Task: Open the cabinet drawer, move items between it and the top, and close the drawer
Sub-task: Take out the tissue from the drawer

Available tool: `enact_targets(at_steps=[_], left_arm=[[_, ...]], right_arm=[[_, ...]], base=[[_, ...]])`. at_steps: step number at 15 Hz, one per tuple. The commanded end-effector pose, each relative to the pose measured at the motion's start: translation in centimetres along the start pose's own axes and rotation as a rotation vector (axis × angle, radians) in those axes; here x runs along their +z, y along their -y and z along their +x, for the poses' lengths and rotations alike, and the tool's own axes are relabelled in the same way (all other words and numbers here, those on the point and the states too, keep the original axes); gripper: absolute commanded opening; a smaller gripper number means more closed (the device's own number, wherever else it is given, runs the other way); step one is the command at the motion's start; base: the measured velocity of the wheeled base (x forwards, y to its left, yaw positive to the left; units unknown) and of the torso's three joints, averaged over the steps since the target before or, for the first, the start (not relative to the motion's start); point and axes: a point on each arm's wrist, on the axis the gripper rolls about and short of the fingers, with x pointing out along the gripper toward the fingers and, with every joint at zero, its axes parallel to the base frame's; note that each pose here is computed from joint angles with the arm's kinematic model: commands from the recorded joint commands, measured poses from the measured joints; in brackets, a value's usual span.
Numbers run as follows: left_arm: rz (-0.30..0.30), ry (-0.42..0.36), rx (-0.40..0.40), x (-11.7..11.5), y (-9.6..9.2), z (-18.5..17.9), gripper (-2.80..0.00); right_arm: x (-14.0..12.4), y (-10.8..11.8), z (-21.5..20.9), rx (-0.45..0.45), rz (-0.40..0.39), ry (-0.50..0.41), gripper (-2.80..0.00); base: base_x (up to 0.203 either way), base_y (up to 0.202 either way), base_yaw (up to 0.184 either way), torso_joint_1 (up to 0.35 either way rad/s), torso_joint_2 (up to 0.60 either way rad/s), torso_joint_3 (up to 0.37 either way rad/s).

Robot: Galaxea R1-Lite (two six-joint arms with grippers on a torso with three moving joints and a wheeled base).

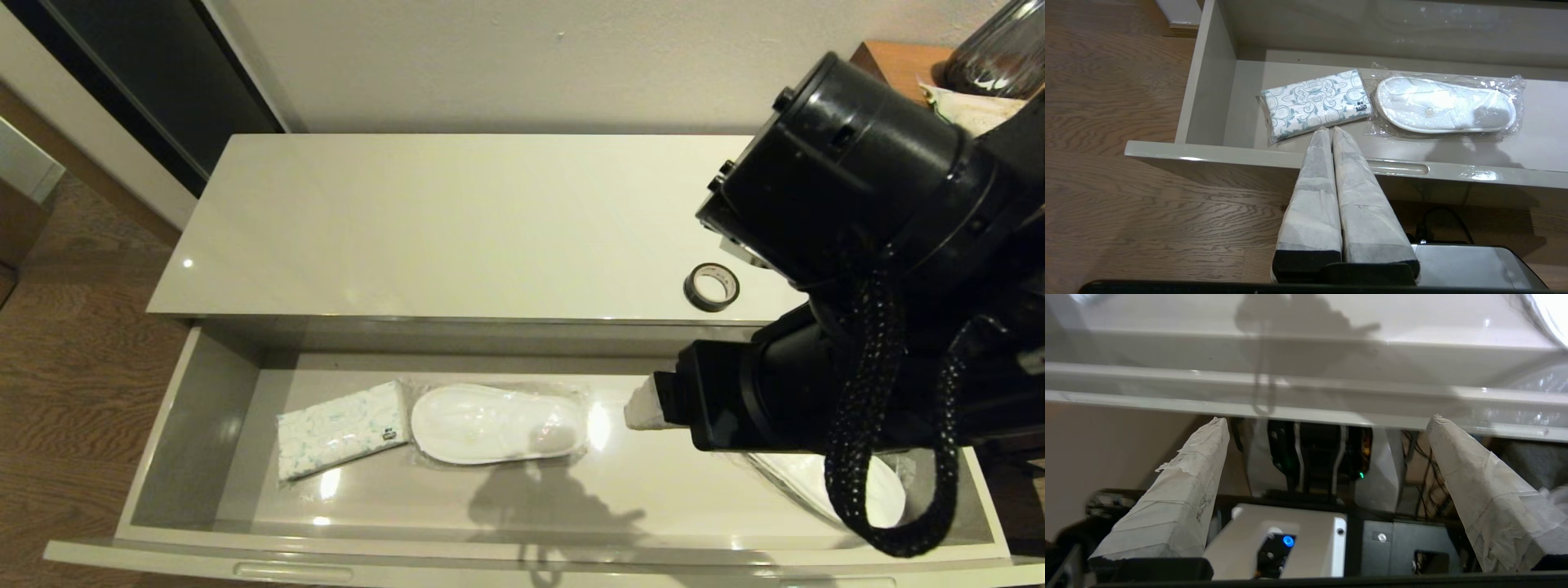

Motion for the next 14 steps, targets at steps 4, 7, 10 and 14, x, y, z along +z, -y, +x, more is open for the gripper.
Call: enact_targets(at_steps=[4, 7, 10, 14], left_arm=[[0.000, 0.000, 0.000, 0.0, 0.0, 0.0, -2.80], [0.000, 0.000, 0.000, 0.0, 0.0, 0.0, -2.80], [0.000, -0.001, 0.000, 0.0, 0.0, 0.0, -2.80], [0.000, -0.001, 0.000, 0.0, 0.0, 0.0, -2.80]], right_arm=[[-1.8, -1.1, 1.9, 0.025, -0.033, -0.023, 0.00], [-2.2, -2.3, 3.4, 0.012, -0.052, -0.038, 0.00], [-2.5, -3.3, 5.4, -0.012, -0.046, -0.053, 0.00], [-2.8, -5.0, 8.0, -0.009, -0.046, -0.054, 0.00]], base=[[0.000, 0.000, 0.000, 0.000, 0.00, 0.000], [0.000, 0.000, 0.000, 0.000, 0.00, 0.000], [0.000, 0.000, 0.000, 0.000, 0.00, 0.000], [0.000, 0.000, 0.000, 0.000, 0.00, 0.000]])
